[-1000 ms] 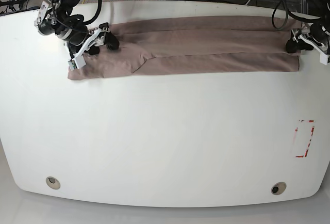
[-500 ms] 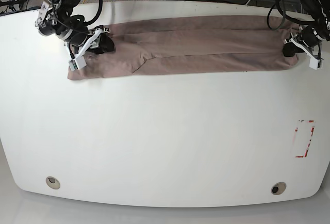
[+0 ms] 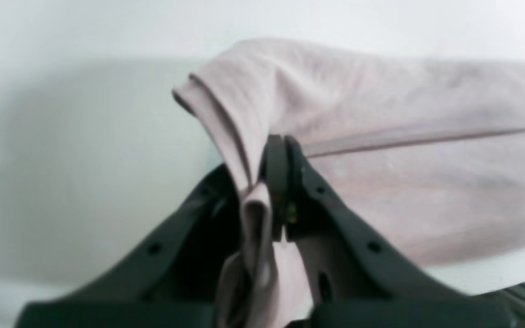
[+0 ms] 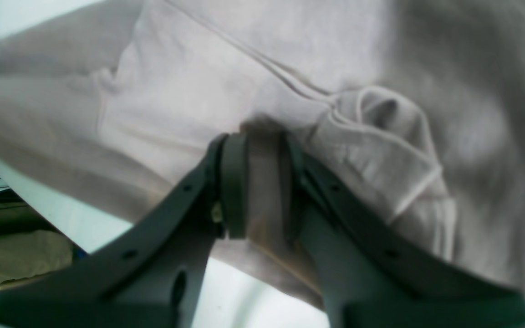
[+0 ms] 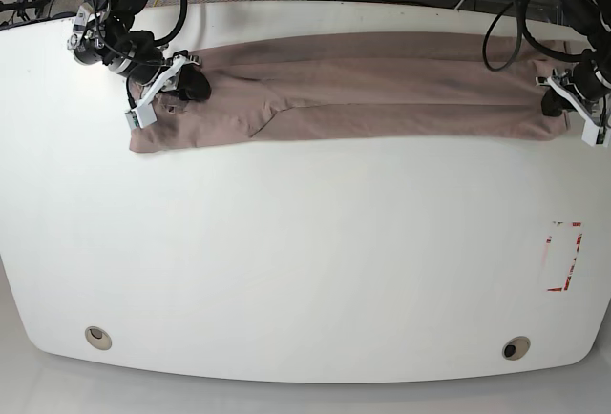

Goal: Fold the T-shirt properly
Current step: 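Fold the strip end with the left gripper toward the right gripper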

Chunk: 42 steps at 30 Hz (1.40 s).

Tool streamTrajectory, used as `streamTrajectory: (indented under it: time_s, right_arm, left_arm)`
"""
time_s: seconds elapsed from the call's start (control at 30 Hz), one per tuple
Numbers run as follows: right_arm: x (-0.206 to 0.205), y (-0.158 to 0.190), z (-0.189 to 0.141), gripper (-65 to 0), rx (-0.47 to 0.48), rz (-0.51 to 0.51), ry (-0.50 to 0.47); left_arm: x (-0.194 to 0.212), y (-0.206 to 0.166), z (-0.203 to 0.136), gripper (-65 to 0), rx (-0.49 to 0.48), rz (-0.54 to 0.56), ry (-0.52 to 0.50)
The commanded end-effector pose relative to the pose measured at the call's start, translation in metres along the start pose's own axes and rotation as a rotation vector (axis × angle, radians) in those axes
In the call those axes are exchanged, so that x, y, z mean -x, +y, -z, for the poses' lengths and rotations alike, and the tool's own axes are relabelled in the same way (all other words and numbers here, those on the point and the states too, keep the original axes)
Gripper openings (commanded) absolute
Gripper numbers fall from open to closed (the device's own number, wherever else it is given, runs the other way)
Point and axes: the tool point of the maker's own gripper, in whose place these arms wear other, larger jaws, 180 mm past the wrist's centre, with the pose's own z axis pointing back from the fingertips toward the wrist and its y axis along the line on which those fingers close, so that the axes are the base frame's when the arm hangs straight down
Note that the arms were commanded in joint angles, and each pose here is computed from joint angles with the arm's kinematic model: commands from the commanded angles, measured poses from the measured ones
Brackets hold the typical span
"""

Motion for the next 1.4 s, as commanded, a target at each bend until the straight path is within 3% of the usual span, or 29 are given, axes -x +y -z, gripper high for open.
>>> streamTrajectory:
  time_s: [0.0, 0.13, 0.37, 0.7, 1.0, 1.37]
  right_arm:
    - [-0.001, -0.006, -0.004, -53.4, 0.026, -0.018, 0.013]
    - [-0.003, -0.005, -0.004, -53.4, 0.025, -0.022, 0.008]
    - [-0.006, -0.005, -0.004, -53.4, 0.025, -0.025, 0.003]
    - [-0.004, -0.005, -0.004, -53.4, 0.026, -0.024, 0.006]
    - [-0.005, -0.004, -0.003, -53.4, 0.023, -0.021, 0.004]
    - [-0.008, -0.004, -0.003, -53.4, 0.023, -0.028, -0.001]
  left_arm:
    - [-0.009, -0.014, -0.009, -64.7, -0.011, 0.047, -0.013]
    - [-0.011, -0.050, -0.005, -64.6, 0.032, 0.056, -0.032]
    - [-0.016, -0.127, 0.020, -64.6, 0.210, 0.106, -0.040]
    - [-0.025, -0.198, 0.035, -64.6, 0.383, 0.137, -0.061]
    - [-0.066, -0.224, 0.039, -64.6, 0.440, 0.142, -0.155]
    - [-0.066, -0.259, 0.044, -64.6, 0.531, 0.220, -0.126]
